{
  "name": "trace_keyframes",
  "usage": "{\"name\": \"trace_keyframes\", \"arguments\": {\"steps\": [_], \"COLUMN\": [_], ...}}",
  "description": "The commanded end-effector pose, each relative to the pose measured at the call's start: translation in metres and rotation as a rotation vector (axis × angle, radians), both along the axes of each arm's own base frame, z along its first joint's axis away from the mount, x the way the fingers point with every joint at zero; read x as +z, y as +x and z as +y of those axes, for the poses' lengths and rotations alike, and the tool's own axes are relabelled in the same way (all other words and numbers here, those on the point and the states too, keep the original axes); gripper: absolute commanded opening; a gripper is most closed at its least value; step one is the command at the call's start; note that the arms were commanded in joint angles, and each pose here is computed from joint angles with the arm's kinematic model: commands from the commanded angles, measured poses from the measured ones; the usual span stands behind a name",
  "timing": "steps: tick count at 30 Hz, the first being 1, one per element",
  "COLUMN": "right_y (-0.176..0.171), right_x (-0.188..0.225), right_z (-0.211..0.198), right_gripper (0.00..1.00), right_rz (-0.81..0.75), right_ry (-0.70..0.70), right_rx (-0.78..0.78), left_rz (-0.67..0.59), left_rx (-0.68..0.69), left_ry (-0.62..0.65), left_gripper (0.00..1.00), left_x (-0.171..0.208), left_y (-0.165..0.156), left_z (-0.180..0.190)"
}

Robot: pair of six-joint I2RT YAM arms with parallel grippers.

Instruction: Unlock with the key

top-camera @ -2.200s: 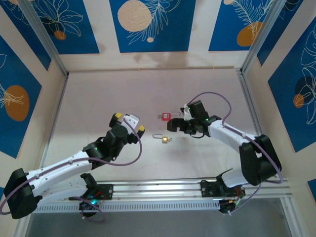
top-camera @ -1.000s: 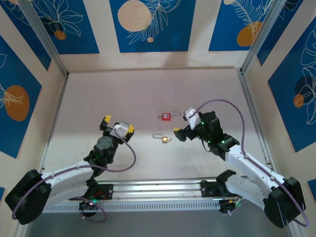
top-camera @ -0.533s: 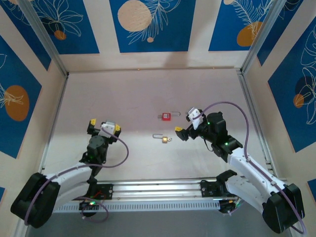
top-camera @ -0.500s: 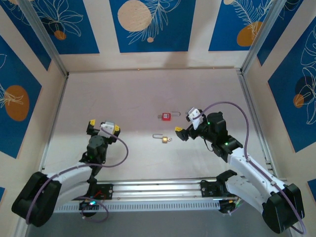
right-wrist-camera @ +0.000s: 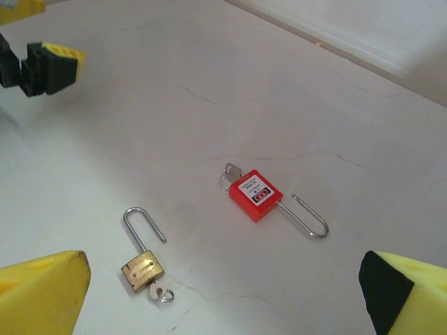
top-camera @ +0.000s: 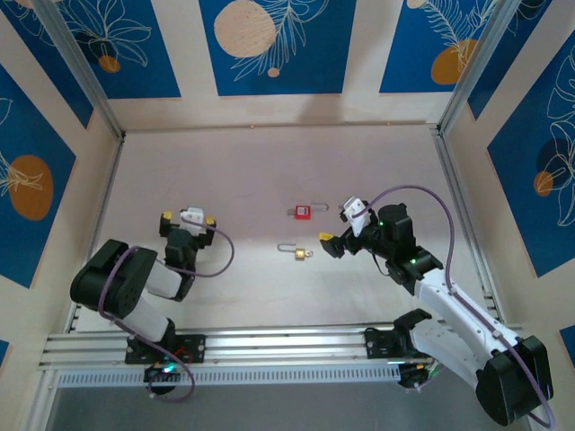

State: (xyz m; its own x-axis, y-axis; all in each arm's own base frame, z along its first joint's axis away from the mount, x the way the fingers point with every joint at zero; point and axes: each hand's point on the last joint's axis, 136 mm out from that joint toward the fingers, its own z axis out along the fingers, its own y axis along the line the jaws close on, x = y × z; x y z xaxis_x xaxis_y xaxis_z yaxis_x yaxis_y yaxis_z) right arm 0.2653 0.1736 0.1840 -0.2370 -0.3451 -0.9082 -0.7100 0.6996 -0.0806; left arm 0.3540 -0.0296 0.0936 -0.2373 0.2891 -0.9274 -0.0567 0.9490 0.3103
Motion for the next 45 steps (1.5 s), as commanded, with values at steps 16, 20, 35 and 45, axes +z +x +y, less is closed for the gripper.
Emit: {"name": "trace_keyframes", "arguments": {"steps": [16, 20, 35, 45], "right_y": [0.012, 0.016, 0.075, 0.083], "right_x": [-0.014, -0.039, -0.06, -0.054], "right_z": [-0.004, -0.006, -0.08, -0.093], "right_gripper": [0.99, 0.99, 0.99, 0.99], "right_rz": [0.007, 0.046, 0.017, -0.003], "right_ry": [0.048, 0.025, 0.163, 0.226], "right_rx": [-0.044, -0.04, -0.213, -0.269], "left_rz": [0.055, 0.06, 0.059, 0.06], "left_rx": [-0.038, -0.026, -0.021, -0.021], "left_ry": [-0.158, -0.162, -0.16, -0.159], "left_gripper": [1.0, 1.0, 1.0, 1.0], "left_x": [0.003, 0.003, 0.002, 0.002], "left_y": [0.035, 0.036, 0.036, 0.036], "left_z": [0.006, 0.008, 0.009, 0.009]}}
